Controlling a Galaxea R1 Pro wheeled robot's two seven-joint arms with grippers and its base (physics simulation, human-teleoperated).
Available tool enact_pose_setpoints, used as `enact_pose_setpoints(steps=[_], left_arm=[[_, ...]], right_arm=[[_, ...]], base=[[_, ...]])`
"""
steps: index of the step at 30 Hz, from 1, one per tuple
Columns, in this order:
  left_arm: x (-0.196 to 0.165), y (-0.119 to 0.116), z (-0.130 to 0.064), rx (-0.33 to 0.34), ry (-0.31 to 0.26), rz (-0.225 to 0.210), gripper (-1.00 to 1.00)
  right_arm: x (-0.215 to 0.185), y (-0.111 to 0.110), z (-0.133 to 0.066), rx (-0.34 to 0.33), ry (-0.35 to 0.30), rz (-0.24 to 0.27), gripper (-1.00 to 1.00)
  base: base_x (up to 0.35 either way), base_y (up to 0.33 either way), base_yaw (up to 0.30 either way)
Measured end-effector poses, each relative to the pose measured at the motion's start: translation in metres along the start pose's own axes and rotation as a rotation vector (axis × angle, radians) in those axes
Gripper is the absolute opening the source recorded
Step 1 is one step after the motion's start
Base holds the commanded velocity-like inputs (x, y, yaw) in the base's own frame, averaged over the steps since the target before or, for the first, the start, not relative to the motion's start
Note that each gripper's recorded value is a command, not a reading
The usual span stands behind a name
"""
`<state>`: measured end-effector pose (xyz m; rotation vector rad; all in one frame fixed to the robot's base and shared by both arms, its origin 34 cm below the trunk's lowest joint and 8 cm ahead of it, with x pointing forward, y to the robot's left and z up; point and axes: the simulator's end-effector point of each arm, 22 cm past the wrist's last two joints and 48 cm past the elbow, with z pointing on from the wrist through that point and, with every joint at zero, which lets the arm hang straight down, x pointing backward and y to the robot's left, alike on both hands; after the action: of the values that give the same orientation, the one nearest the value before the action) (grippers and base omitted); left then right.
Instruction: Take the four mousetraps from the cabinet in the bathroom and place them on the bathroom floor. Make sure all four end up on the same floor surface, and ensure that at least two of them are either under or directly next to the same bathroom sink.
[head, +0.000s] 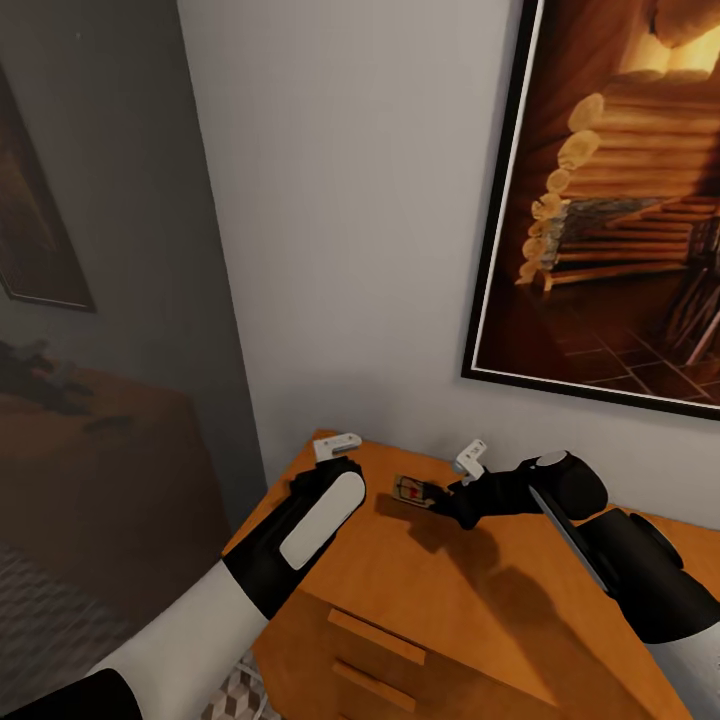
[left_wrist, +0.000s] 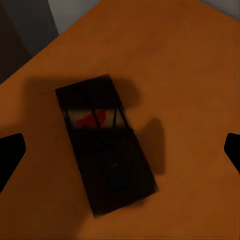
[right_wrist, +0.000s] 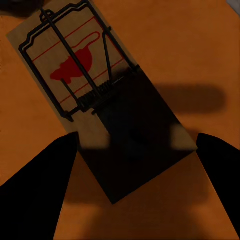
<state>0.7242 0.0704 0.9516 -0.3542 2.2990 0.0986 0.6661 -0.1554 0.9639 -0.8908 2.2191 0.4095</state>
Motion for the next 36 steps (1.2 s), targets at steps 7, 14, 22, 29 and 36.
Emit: enact_pose_setpoints(steps=[7,14,22,29,36], left_arm=[[0.009,0.007,0.009,-0.031,0.021,0.012,1.0],[0.019,0.017,0.02,-0.068,0.046,0.024,1.0],[0.021,0.02,0.023,-0.076,0.052,0.027,1.0],[0.021,0.019,0.023,-0.072,0.054,0.025,1.0],[0.028,0.018,0.03,-0.059,0.07,0.032,1.0]], right_arm=[[0.0,0.0,0.001,-0.001,0.001,0.0,-1.0],[0.0,0.001,0.001,-0.001,0.002,0.0,-1.0],[0.001,0.001,0.001,-0.002,0.002,-0.001,-1.0],[0.001,0.001,0.001,-0.002,0.003,-0.001,-1.0],[0.001,0.001,0.001,-0.002,0.003,-0.001,-1.0]], base=[[0.0,0.0,0.0],[0.0,0.0,0.0],[0.0,0.0,0.0],[0.0,0.0,0.0],[0.0,0.0,0.0]])
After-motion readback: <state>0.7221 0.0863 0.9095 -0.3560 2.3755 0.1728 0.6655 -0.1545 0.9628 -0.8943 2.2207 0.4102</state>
